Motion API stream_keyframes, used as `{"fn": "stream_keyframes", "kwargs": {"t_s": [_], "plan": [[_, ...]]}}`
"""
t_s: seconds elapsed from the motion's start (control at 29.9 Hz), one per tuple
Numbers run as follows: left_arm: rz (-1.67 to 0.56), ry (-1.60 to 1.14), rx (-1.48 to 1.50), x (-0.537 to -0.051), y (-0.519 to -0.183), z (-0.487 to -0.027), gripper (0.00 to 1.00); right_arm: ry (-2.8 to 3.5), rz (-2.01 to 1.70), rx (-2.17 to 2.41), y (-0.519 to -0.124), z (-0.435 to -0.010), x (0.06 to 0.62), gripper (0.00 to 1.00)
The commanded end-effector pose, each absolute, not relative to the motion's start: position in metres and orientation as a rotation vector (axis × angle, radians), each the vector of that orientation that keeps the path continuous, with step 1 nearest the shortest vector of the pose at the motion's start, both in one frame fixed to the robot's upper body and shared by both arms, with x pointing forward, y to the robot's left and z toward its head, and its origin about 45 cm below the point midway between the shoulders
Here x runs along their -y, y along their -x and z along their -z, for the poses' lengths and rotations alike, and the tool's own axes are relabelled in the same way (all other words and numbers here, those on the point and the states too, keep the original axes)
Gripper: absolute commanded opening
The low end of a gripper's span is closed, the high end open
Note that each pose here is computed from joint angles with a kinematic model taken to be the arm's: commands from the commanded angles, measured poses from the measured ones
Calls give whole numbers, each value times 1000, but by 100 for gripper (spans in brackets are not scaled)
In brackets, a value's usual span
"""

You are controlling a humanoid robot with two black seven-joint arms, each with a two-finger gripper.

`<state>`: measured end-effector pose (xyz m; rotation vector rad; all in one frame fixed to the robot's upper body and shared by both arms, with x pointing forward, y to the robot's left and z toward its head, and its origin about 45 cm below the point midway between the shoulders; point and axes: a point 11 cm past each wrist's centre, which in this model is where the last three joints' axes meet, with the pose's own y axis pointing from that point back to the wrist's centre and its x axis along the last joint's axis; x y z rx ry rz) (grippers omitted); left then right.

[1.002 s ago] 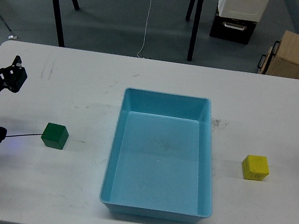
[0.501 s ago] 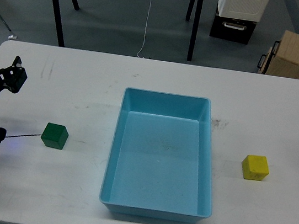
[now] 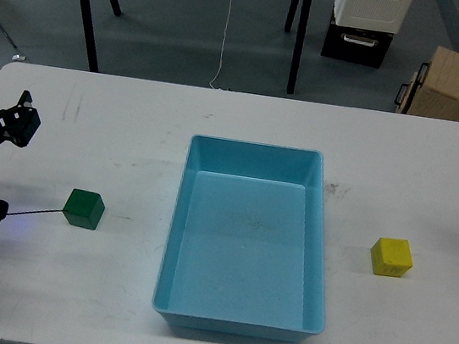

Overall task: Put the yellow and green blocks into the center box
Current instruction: 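Move the right gripper down toward the yellow cube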

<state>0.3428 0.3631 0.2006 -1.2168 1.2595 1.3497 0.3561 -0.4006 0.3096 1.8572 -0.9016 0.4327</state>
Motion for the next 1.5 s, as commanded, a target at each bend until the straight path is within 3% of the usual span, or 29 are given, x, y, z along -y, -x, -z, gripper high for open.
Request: {"fn": "stream_keyframes", "kwargs": {"t_s": [0.0,0.4,0.63,1.47], "plan": [[-1352,1219,-1258,-363,-343,-201,100,-1891,-399,751,-347,-275,373,100],[-1359,1219,-1258,-364,-342,-199,100,-1816,-265,592,-314,-222,370,100],[-1357,1219,-1262,-363,-342,-198,100,-1837,-221,578,-316,-191,352,100],[-1364,1218,-1265,-364,-341,-195,100,-1874,-194,566,-319,-180,338,100]]}}
